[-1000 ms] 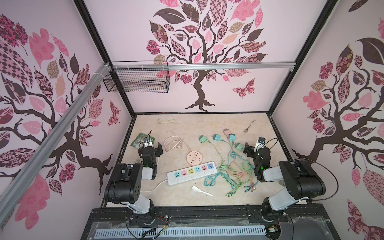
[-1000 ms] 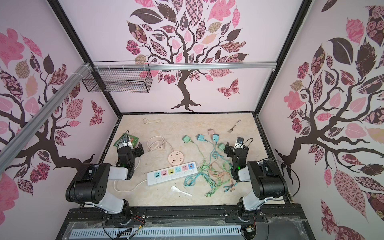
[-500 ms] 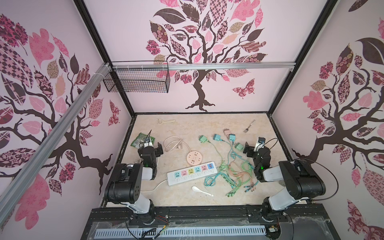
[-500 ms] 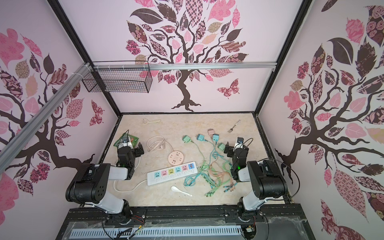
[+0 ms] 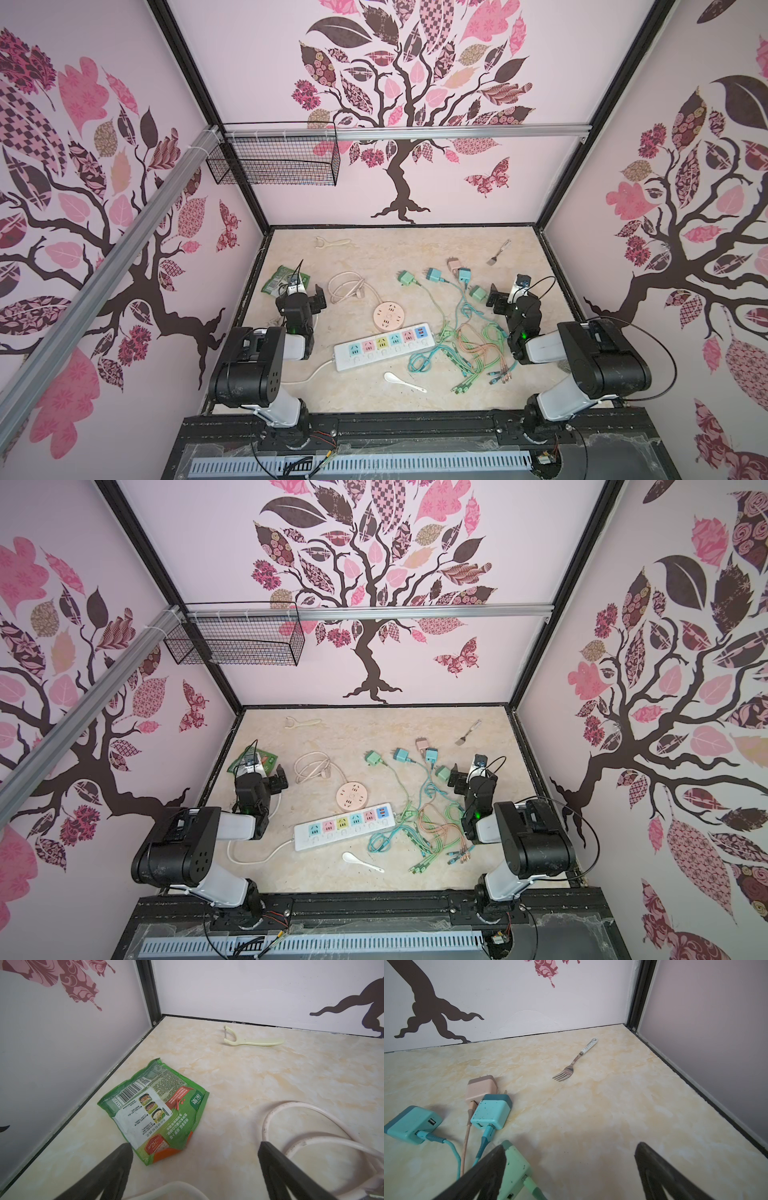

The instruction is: Insert the plug

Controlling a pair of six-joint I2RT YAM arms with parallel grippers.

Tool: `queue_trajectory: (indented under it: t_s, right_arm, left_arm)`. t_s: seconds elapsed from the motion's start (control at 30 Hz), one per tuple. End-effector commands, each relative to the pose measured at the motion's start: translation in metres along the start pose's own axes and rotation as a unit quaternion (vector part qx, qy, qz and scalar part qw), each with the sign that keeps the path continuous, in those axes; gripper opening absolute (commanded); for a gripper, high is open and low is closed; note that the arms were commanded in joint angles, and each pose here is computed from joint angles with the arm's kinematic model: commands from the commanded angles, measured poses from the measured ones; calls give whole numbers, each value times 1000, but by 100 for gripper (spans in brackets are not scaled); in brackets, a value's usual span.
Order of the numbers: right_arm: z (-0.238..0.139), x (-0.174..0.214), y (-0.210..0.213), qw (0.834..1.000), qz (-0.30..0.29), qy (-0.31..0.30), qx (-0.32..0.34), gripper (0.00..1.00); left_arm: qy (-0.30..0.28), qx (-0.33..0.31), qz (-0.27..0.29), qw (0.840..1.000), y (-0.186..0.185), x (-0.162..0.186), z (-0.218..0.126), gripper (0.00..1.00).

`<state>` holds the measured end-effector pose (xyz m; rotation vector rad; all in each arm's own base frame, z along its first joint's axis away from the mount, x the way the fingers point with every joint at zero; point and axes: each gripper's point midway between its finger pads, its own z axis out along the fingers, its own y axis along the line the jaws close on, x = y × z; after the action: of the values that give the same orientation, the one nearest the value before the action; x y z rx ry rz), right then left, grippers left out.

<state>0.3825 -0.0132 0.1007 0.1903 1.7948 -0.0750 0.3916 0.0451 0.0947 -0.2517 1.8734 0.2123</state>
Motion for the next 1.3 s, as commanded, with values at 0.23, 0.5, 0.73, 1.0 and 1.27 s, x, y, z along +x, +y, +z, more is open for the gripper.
queue_trajectory:
  t_s: [0.23, 0.5, 0.73, 1.0, 1.27]
  right_arm:
    - [0, -26, 0, 1000, -4, 4, 11, 100]
    - [6, -15, 5, 998, -18, 58, 3, 96]
    - [4, -24, 9, 996, -23, 83, -7, 93]
    - [2, -50, 27, 993, -18, 103, -47, 88]
    - [-4, -89, 43, 991, -20, 96, -87, 85]
  left_arm:
    - [-25, -16, 12, 999, -4, -23, -6, 98]
    - [7, -57, 16, 998, -2, -55, -19, 98]
    - [48, -31, -44, 997, -16, -96, -35, 98]
    - [91, 18, -46, 995, -27, -126, -66, 98]
    - [147, 107, -41, 983, -43, -123, -114, 98]
